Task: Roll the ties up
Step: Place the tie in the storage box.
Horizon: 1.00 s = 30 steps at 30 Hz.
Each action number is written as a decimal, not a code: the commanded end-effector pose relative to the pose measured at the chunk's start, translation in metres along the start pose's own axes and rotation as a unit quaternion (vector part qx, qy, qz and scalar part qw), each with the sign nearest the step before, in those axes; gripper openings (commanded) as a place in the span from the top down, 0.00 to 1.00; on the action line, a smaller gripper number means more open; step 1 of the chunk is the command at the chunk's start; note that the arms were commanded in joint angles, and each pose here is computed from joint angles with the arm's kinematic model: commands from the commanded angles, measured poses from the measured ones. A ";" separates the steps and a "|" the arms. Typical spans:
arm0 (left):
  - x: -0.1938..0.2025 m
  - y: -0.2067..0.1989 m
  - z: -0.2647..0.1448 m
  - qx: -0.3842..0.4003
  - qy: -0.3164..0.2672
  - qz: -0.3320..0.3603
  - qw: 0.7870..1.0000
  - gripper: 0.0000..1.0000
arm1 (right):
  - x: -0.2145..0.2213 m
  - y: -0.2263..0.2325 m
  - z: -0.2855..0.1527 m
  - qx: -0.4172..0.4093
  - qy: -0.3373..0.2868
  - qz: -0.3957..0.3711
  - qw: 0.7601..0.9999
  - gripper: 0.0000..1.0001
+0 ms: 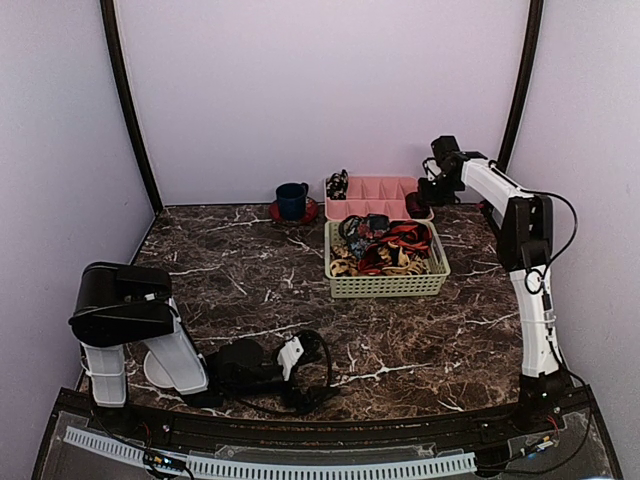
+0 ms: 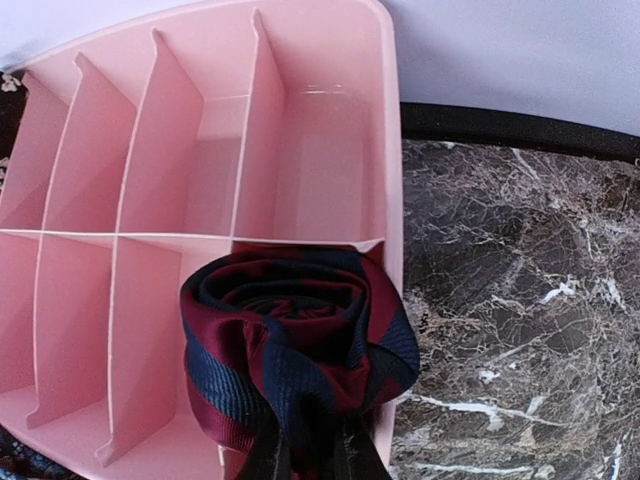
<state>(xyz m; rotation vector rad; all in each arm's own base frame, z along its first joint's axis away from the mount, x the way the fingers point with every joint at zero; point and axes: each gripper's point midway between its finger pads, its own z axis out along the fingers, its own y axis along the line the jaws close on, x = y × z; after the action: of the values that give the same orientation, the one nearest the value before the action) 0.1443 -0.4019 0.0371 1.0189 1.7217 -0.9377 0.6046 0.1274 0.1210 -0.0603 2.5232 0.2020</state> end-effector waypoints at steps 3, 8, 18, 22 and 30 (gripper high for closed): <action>-0.002 0.003 -0.003 -0.005 -0.012 -0.004 1.000 0.01 | 0.056 -0.020 0.047 0.034 0.088 0.002 0.996 1.00; -0.001 0.002 -0.002 -0.003 -0.013 -0.006 1.000 0.01 | 0.058 -0.024 0.051 0.045 0.091 0.002 0.995 1.00; 0.002 0.002 -0.003 0.000 -0.011 -0.010 1.000 0.01 | 0.063 -0.023 0.060 0.043 0.099 -0.006 0.994 1.00; 0.001 0.000 -0.003 0.003 -0.013 -0.011 1.000 0.01 | 0.052 -0.015 0.050 0.045 0.074 -0.014 0.996 0.90; -0.001 0.000 -0.005 0.005 -0.017 -0.010 1.000 0.01 | -0.003 0.004 -0.003 0.025 -0.043 -0.015 0.999 0.79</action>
<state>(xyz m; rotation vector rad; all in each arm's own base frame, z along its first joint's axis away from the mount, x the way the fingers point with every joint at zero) 0.1439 -0.3992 0.0334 1.0042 1.7202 -0.9455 0.6038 0.1259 0.0979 -0.0554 2.5205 0.1210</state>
